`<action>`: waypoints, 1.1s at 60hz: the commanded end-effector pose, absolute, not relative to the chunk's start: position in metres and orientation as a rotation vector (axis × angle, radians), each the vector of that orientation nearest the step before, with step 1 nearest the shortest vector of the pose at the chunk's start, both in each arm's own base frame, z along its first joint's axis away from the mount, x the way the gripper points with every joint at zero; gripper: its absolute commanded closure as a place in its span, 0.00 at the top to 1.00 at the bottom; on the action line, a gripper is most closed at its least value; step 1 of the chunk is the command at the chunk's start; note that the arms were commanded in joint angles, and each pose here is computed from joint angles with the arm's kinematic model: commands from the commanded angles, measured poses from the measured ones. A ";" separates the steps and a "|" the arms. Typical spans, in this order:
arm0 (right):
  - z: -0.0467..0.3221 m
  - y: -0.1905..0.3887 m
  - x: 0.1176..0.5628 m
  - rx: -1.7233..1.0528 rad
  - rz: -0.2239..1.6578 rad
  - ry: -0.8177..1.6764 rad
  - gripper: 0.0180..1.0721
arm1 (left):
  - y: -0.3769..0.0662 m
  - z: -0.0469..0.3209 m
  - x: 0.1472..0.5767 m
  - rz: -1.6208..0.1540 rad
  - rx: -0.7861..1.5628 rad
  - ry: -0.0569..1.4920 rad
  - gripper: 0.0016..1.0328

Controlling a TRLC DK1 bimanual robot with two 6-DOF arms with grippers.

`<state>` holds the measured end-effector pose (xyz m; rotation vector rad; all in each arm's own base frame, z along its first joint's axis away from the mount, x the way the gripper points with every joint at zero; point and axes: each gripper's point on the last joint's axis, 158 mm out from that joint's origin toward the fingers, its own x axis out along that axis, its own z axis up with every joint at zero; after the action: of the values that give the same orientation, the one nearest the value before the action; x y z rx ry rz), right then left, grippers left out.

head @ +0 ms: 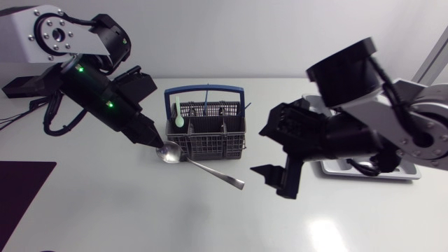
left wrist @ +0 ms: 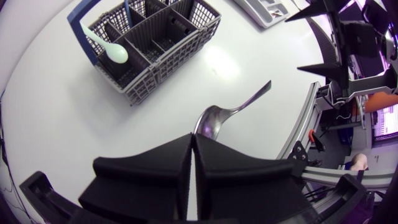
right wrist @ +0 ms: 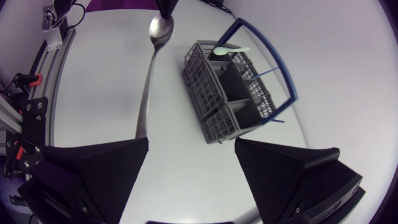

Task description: Unload the cutlery basket into the drawer organizer.

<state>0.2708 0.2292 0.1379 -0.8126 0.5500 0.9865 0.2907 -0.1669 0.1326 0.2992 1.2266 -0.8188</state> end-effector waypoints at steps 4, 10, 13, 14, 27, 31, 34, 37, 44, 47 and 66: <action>0.132 0.260 0.271 -0.750 1.003 0.584 0.91 | -0.179 0.127 0.291 -0.845 0.214 1.275 0.03; 0.127 0.283 0.269 -0.746 1.028 0.577 0.89 | -0.184 0.123 0.295 -0.851 0.168 1.279 0.03; 0.121 0.291 0.269 -0.755 1.031 0.581 0.86 | -0.186 0.123 0.298 -0.849 0.152 1.277 0.03; 0.120 0.293 0.269 -0.758 1.033 0.579 0.86 | -0.186 0.123 0.298 -0.848 0.147 1.276 0.03; 0.104 0.323 0.268 -0.780 1.051 0.577 0.77 | -0.189 0.121 0.303 -0.843 0.118 1.278 0.03; 0.101 0.327 0.270 -0.778 1.050 0.576 0.71 | -0.188 0.120 0.305 -0.838 0.115 1.283 0.03; 0.098 0.331 0.271 -0.782 1.051 0.573 0.66 | -0.187 0.120 0.306 -0.835 0.112 1.283 0.03; 0.098 0.335 0.272 -0.782 1.054 0.569 0.59 | -0.186 0.121 0.308 -0.832 0.110 1.278 0.03; 0.094 0.342 0.275 -0.792 1.052 0.567 0.47 | -0.186 0.122 0.309 -0.831 0.109 1.276 0.03; 0.093 0.344 0.276 -0.794 1.055 0.569 0.44 | -0.187 0.121 0.309 -0.833 0.109 1.278 0.03; 0.084 0.348 0.282 -0.815 1.044 0.587 0.14 | -0.187 0.120 0.308 -0.839 0.103 1.281 0.03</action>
<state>0.2786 0.3418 0.0849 -0.8273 0.5813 1.0528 0.3019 -0.1839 0.1160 0.1407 1.2826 -0.8442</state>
